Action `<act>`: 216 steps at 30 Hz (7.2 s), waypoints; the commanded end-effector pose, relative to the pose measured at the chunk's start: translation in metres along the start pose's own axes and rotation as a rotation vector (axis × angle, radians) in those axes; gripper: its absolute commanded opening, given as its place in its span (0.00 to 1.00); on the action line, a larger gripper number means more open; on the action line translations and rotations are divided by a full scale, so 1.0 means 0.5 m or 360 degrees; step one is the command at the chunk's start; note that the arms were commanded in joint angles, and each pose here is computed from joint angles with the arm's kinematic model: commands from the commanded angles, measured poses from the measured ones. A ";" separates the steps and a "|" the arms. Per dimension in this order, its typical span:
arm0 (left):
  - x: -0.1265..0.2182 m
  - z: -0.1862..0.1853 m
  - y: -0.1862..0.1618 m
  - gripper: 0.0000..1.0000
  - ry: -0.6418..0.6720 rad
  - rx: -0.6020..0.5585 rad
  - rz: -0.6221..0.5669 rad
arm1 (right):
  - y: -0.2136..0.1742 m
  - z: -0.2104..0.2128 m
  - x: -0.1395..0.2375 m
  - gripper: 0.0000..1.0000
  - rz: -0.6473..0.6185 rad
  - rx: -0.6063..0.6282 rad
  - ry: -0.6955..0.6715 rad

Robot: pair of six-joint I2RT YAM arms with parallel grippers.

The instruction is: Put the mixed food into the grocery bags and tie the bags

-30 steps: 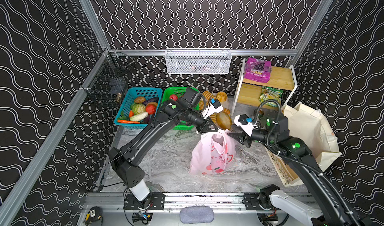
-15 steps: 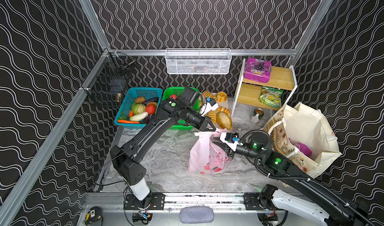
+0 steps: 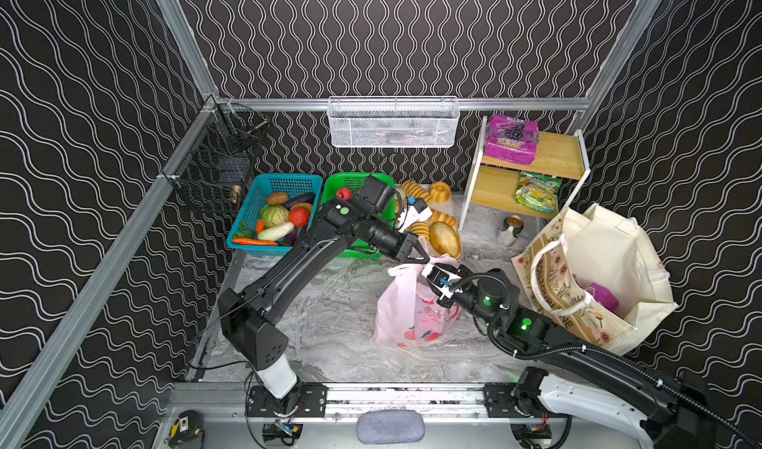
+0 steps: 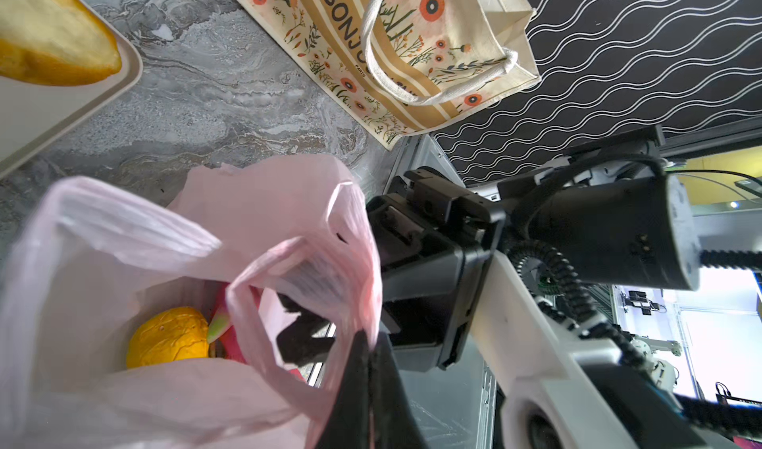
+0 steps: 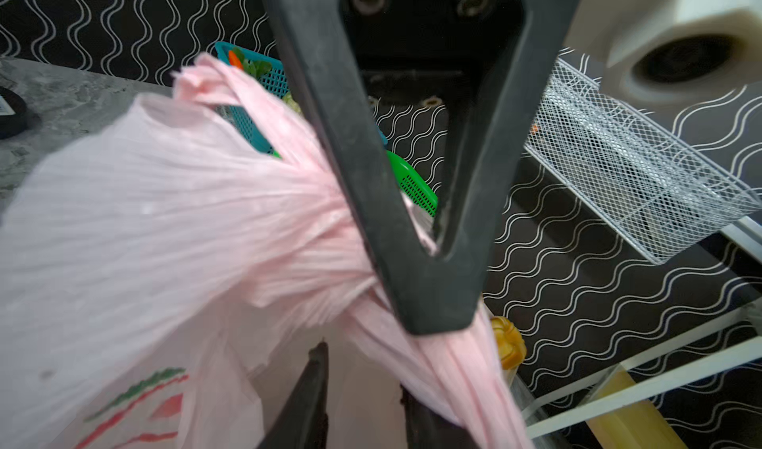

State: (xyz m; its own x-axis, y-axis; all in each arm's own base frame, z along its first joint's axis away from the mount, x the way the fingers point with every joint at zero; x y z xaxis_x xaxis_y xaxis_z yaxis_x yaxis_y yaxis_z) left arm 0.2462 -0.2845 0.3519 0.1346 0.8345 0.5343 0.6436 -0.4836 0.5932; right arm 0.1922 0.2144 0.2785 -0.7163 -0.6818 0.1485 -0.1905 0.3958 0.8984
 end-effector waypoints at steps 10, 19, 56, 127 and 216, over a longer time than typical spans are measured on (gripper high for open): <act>0.006 0.012 0.006 0.00 -0.0063 0.0078 -0.0057 | 0.023 -0.011 -0.010 0.29 -0.0193 -0.0079 -0.0096; 0.030 0.048 0.017 0.00 -0.0244 0.0299 -0.0214 | -0.010 0.008 0.013 0.32 -0.0254 0.0007 -0.0078; 0.016 0.081 -0.008 0.00 -0.0510 0.0682 -0.0341 | -0.015 -0.005 0.001 0.33 -0.0135 -0.0939 0.0271; 0.026 0.106 -0.008 0.00 -0.0393 0.0693 -0.0403 | -0.068 0.005 -0.031 0.00 -0.0211 -0.3213 0.0303; 0.175 0.167 -0.153 0.00 0.0975 0.0282 -0.0203 | -0.078 -0.126 0.220 0.00 0.0339 -0.1956 -0.1113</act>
State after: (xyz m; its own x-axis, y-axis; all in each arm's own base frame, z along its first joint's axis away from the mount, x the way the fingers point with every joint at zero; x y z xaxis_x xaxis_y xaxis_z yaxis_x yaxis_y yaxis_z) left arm 0.2663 -0.1713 0.3120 -0.2904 0.6691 0.6841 0.7124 -0.3262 0.6214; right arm 0.1615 0.1231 0.2994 -0.8458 -0.4242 0.3237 0.5331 -0.6460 0.5464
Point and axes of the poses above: each gripper's point midway between its finger pads, its own x axis back along the fingers, its own z axis along the line the jaws close on, y = z × x, the point moved 7 cm from there along x, back along the fingers, and after that the axes turned 8 degrees about -x, right-handed, at the moved point
